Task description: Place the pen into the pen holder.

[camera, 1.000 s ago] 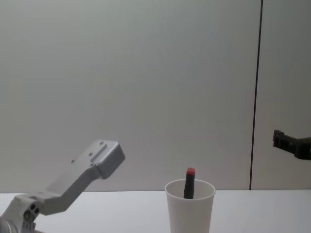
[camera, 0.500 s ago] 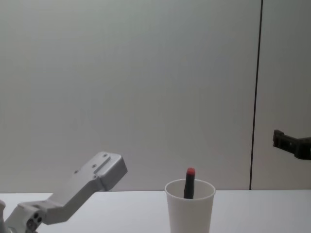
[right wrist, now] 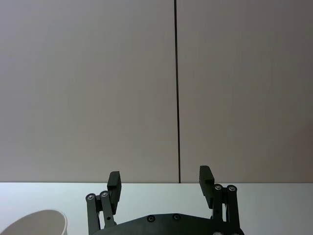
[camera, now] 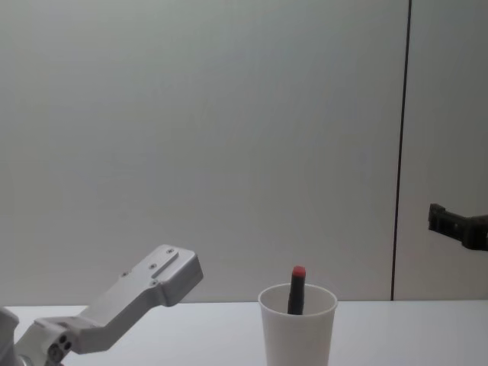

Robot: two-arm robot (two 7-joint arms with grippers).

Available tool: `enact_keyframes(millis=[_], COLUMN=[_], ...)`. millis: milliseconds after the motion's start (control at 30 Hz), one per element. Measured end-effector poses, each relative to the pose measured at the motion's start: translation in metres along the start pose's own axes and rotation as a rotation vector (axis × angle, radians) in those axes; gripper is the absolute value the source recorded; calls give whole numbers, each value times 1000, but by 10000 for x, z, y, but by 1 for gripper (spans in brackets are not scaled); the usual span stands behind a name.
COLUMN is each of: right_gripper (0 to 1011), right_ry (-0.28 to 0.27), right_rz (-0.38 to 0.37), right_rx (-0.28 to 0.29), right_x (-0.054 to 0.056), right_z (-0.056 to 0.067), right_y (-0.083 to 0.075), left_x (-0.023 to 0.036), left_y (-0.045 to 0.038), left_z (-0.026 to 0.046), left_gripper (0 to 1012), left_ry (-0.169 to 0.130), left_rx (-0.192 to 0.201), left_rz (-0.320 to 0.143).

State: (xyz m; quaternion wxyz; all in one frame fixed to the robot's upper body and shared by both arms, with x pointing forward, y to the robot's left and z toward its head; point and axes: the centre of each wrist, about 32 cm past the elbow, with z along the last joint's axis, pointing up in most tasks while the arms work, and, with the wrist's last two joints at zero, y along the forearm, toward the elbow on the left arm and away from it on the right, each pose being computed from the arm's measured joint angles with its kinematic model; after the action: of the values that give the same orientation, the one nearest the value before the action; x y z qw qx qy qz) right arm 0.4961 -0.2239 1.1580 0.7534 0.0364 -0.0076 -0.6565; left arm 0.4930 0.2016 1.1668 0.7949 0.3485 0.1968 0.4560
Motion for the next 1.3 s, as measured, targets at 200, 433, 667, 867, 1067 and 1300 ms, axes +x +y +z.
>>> enact_keyframes(millis=[200,433,667,867,1067,1300], right_gripper=[1001,1002,1001,1002,1001,1002], right_ry=[0,0,0,0,0,0], right_rz=[0,0,0,0,0,0], right_rx=[0,0,0,0,0,0], right_x=[0,0,0,0,0,0], right_z=[0,0,0,0,0,0], right_y=[0,0,0,0,0,0], left_x=[-3,-9,-10,-16,-14,-8], left_y=[0,4,15,31,51,113], left_z=[20,58,115,175,212,240], left_gripper=[315,218,135,135,135,135], left_ry=[-9,-26,-47,-62,-70,-78], left_rx=[11,22,26,14,-5,-64], left_rz=[8,19,35,41,48,78])
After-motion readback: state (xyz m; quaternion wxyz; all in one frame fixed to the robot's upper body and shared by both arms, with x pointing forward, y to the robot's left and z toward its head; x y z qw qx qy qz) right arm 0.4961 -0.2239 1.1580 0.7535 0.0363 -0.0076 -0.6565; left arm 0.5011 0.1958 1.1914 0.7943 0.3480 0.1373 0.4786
